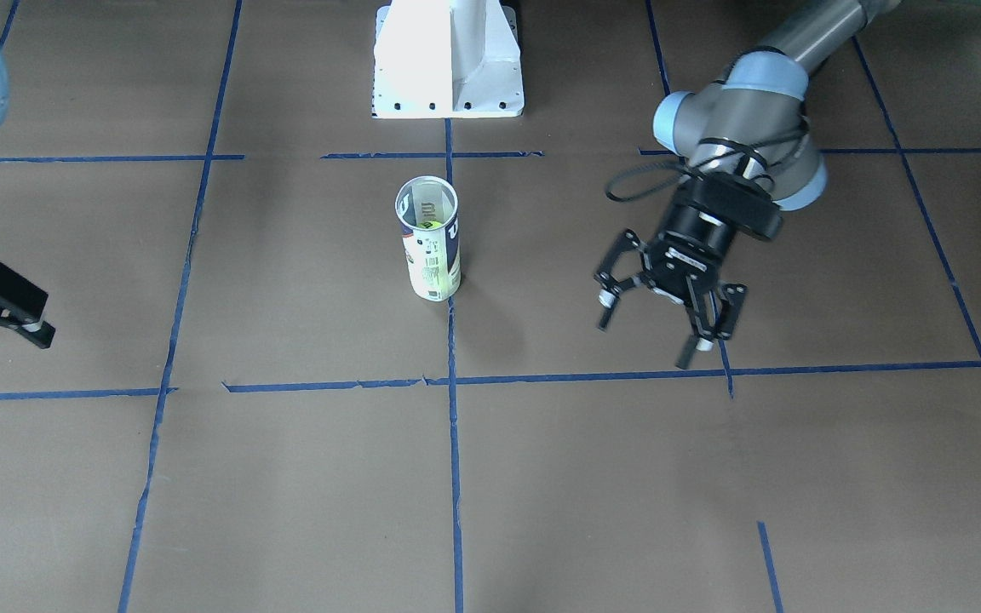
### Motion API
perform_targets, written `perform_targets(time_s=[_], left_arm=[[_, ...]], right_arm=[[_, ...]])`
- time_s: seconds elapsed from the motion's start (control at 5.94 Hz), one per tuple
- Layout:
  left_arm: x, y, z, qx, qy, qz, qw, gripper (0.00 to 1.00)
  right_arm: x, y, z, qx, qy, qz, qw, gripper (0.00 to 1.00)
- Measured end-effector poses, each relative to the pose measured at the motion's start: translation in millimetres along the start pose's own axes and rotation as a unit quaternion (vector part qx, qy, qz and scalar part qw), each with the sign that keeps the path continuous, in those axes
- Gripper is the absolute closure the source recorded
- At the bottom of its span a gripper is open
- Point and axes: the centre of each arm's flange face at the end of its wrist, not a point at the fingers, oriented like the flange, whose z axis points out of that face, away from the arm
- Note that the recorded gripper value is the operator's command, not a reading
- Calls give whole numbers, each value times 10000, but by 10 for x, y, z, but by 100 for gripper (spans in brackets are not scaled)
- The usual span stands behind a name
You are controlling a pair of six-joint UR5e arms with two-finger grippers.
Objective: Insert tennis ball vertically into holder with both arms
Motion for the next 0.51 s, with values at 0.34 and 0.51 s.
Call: perform_targets(time_s=[0.34, 0.51], left_arm=[[-1005, -628, 4, -1206, -684, -303, 9899, 0], [-1422, -823, -96, -1701, -784, -293, 9819, 0]], right_arm=[[557, -289, 89, 270, 4, 16, 9996, 1], [940, -356, 114, 351, 69, -97, 9993, 1]])
